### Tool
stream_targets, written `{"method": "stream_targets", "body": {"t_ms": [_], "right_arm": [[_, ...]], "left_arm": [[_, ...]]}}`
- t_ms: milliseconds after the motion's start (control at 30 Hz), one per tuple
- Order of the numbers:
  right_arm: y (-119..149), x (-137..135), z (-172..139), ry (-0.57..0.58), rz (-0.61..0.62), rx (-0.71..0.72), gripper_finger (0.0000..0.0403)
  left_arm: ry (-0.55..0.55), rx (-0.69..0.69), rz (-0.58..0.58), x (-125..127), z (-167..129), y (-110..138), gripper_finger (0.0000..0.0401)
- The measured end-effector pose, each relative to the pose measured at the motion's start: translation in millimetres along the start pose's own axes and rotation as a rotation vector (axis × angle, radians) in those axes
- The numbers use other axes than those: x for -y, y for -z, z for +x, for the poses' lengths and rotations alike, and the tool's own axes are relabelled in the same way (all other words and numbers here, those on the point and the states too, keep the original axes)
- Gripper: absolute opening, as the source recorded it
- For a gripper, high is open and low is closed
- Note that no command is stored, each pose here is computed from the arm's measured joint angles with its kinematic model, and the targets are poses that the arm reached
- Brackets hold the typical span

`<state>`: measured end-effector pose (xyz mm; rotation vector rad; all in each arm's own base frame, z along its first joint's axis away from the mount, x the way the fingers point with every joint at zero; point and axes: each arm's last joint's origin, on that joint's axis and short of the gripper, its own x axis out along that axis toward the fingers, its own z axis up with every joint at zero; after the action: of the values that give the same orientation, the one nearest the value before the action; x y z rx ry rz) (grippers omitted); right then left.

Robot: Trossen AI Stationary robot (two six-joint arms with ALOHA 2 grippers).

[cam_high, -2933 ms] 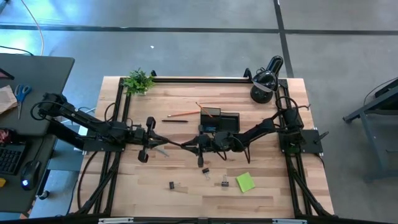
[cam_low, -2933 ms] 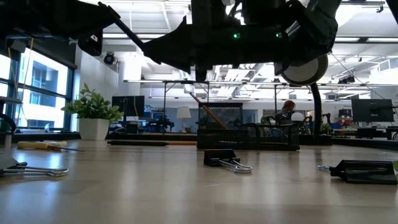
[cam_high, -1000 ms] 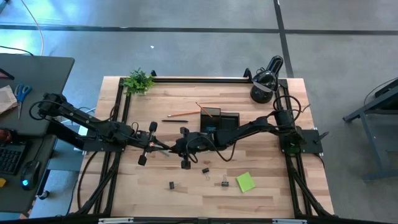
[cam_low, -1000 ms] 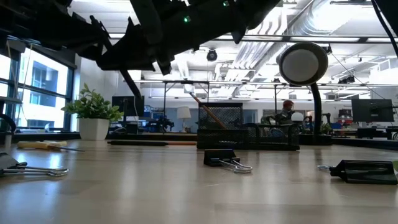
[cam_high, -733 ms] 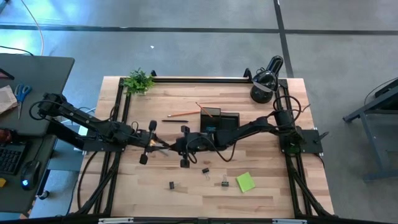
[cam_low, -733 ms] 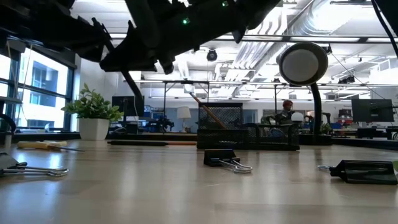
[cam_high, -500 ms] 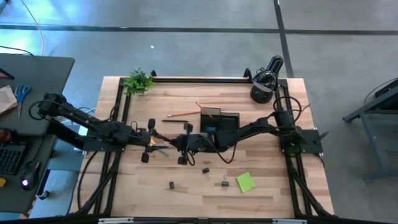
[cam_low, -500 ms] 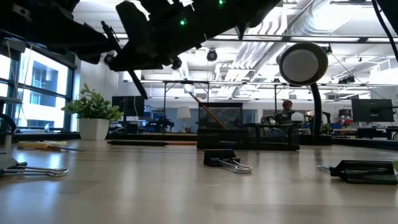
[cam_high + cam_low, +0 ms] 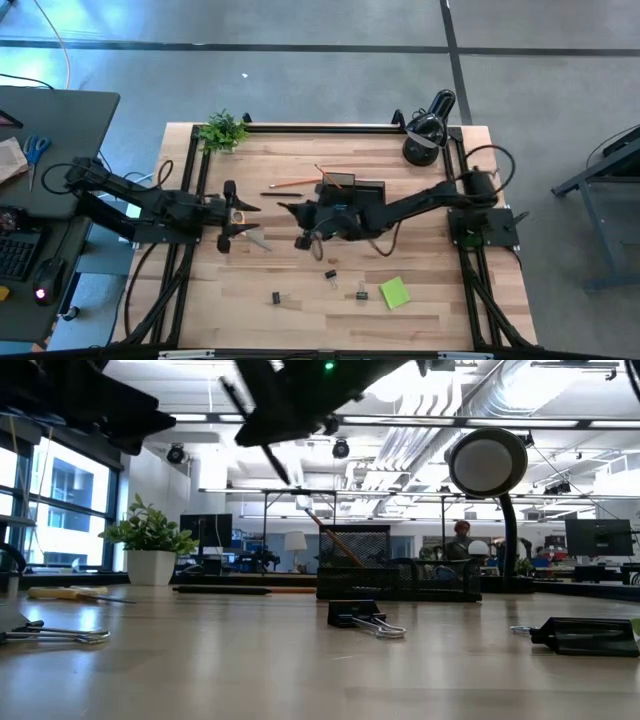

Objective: Pick and place office supplies into organizer
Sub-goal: Put the black pen into the desk organizer

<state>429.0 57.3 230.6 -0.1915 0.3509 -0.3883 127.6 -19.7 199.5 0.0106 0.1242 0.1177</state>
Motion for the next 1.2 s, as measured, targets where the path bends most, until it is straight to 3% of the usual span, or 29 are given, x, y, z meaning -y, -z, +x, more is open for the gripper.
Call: {"method": "stream_targets", "body": {"t_ms": [267, 400, 467, 600, 933, 1200], "right_arm": [[55, 65, -34, 0.096, 0.151, 0.219, 0.0018], [85, 99, -42, 0.175, 0.223, 0.252, 0.0019], [93, 108, -44, 0.149, 0.258, 0.276, 0.0016], [108, 118, -39, 0.147, 0.27, 0.208, 0.0016], [116, 122, -32, 0.125, 0.297, 0.133, 0.0021], [121, 121, -32, 0.117, 0.308, 0.077, 0.0061]], "left_arm": [[0.021, 0.0, -0.005, 1, 0, 0, 0.0184], [0.039, 0.037, -0.017, 2, 3, -4, 0.0184], [0.044, 0.042, -0.019, 3, 4, -4, 0.0184], [0.044, 0.025, -0.012, 4, 9, -2, 0.0184], [0.047, 0.015, -0.009, 8, 18, 1, 0.0184], [0.078, 0.027, -0.013, 11, 23, 0, 0.0184]]}}
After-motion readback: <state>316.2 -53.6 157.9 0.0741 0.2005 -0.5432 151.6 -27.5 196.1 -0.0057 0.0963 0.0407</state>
